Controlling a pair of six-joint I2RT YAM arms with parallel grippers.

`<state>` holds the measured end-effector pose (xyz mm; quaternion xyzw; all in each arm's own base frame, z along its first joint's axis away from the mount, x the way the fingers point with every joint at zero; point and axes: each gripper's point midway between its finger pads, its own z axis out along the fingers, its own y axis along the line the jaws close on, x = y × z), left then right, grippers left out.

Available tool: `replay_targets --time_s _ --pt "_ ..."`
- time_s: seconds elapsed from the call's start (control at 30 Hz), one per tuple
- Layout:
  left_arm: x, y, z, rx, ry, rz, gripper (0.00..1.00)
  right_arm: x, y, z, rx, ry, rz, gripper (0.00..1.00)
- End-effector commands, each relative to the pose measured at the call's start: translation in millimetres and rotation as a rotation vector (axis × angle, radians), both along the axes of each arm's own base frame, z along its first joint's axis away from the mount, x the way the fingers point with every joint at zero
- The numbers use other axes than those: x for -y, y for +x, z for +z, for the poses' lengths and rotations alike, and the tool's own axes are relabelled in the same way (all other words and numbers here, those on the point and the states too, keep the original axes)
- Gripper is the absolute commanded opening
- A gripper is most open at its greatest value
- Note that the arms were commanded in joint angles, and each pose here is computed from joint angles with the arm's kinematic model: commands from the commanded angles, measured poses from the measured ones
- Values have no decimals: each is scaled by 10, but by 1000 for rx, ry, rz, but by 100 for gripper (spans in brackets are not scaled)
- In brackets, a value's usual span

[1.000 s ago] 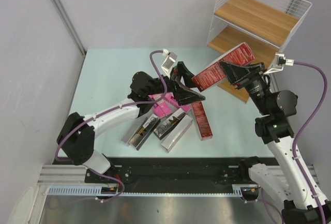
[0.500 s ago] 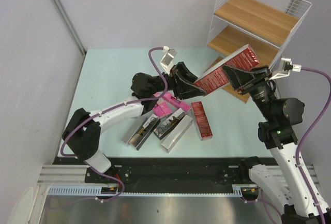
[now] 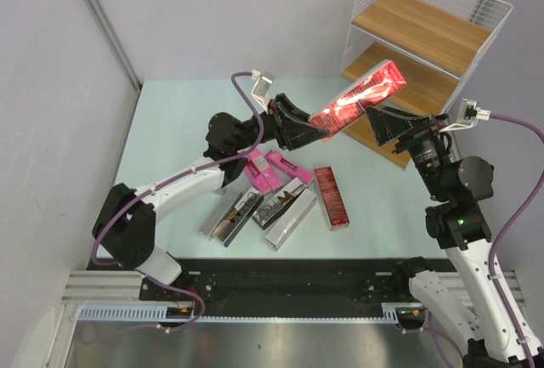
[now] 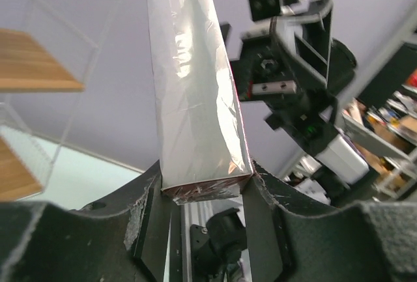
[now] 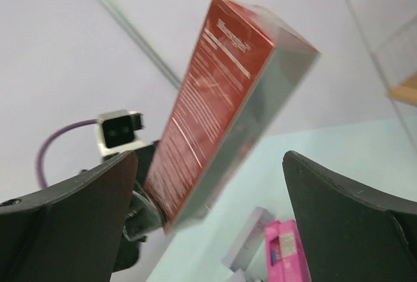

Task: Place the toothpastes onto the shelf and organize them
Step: Pick up the toothpaste from the center of the board, then place the toothpaste on the shelf.

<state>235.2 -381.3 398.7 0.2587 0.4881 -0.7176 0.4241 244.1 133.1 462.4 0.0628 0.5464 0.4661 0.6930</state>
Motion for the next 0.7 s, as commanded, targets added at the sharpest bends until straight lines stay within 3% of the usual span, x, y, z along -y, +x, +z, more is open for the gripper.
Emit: replay_targets --time_s 0.0,0.3,0.67 --pt "-215 198 299 20 -23 169 22 316 142 -299 -112 -65 -205 100" --pt "-165 357 343 -15 48 204 21 837 181 -1189 -442 -211 -487 100" --pt "117 702 693 0 104 196 20 888 37 -1279 -452 -292 -498 100"
